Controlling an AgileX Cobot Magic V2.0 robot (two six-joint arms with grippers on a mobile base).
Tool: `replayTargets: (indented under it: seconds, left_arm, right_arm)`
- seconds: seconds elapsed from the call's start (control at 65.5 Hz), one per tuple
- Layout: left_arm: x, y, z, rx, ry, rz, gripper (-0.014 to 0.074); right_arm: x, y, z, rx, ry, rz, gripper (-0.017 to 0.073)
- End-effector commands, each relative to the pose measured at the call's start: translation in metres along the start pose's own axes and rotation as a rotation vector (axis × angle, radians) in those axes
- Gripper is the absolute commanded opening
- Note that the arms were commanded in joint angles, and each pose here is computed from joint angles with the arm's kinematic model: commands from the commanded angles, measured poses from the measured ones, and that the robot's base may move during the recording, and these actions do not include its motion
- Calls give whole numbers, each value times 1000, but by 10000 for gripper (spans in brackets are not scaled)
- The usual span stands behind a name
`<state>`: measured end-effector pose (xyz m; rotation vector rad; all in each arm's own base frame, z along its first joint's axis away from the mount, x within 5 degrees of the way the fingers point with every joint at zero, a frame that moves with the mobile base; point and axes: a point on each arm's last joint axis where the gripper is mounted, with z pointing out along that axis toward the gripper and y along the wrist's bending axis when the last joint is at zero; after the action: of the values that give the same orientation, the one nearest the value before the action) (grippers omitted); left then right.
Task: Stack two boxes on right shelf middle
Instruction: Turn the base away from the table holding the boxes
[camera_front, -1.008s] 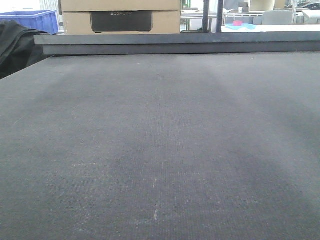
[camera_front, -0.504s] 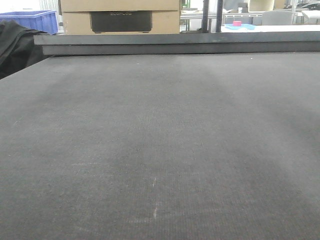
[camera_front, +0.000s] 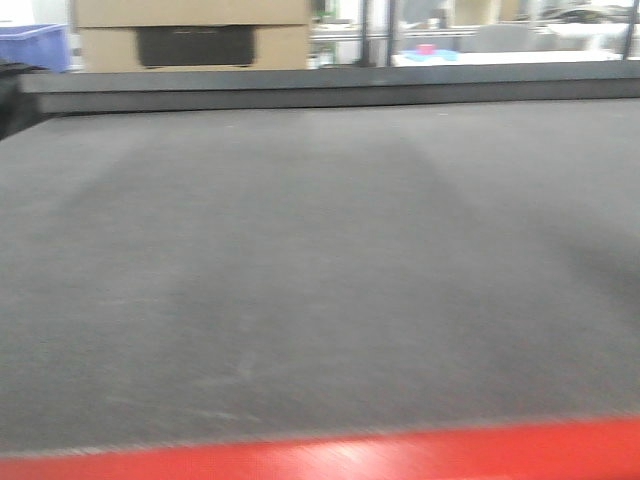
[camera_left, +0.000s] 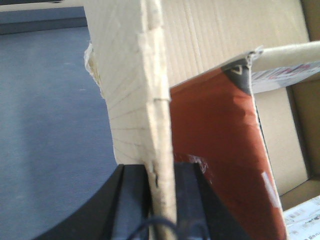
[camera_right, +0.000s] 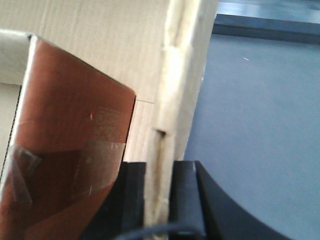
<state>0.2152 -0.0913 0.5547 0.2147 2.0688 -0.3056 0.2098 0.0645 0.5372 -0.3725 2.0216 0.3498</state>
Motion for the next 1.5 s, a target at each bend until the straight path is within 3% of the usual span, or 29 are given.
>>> replayTargets:
  seconds: [0.0, 1.481]
  left_arm:
    - [-5, 0, -9, 18, -65, 0, -111]
    - [-5, 0, -9, 18, -65, 0, -111]
  right_arm:
    - [-7, 3, -8, -7, -75, -21, -162]
    - [-7, 3, -8, -7, -75, -21, -162]
